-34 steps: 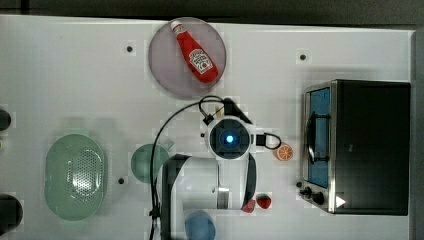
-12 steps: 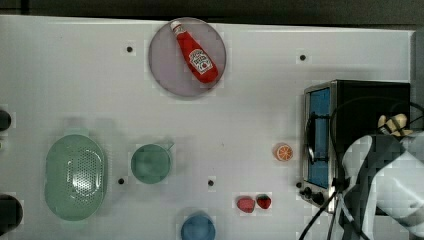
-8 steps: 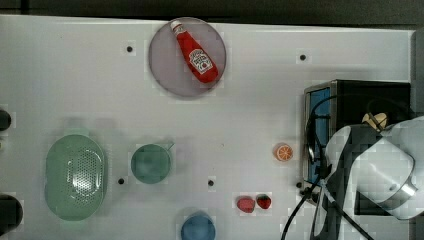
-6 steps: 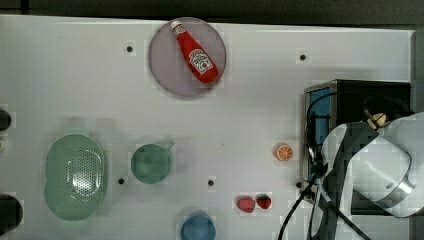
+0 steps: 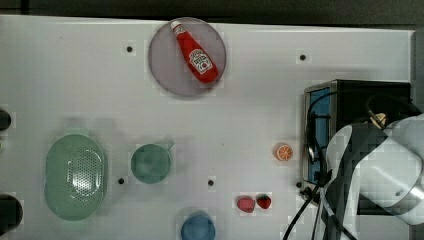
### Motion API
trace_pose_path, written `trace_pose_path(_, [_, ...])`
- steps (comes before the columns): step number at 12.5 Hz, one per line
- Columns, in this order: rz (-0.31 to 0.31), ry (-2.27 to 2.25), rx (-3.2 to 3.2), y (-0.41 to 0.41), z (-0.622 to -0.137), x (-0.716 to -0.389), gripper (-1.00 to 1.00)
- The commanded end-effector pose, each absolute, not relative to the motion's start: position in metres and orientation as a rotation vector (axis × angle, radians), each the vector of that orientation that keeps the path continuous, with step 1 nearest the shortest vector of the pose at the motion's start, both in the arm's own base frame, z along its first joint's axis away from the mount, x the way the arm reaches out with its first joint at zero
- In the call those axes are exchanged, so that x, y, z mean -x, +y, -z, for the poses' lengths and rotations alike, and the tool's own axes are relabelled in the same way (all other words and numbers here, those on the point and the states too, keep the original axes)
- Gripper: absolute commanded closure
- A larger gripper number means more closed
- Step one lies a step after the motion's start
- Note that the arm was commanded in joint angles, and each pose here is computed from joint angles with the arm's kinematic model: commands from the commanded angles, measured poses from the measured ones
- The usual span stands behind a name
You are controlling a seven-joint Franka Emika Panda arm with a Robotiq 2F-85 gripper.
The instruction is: Pick banana from table and place on oven.
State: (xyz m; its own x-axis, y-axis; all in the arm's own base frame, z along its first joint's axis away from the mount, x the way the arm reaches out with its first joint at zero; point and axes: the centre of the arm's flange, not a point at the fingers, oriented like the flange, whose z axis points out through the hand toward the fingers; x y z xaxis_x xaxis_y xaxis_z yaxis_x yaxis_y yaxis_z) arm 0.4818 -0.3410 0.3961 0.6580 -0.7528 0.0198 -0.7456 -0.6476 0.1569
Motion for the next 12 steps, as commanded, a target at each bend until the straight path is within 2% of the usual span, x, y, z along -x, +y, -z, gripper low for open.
trace_pose_path(1, [0.139,-0.82,-2.918,-0.253,-0.475,-0.525,-1.0])
trace_pose_path(2, [0.179,-0.786,-2.953,-0.216,-0.495,-0.531,-1.0])
trace_pose_path(3, [0.125,-0.824,-2.97,-0.179,-0.52,-0.541,-1.0])
trace_pose_path(5, [-0.036,-0.976,-2.942,-0.105,-0.57,-0.553,-1.0])
trace_pose_path(6, [-0.084,-1.061,-2.925,-0.072,-0.586,-0.552,-1.0])
trace_pose_path(7, [-0.105,-1.139,-2.906,-0.042,-0.596,-0.548,-1.0])
trace_pose_path(9, [-0.119,-1.228,-2.877,-0.001,-0.608,-0.539,-1.0])
trace_pose_path(12, [-0.011,-1.221,-2.851,0.006,-0.61,-0.522,-1.0])
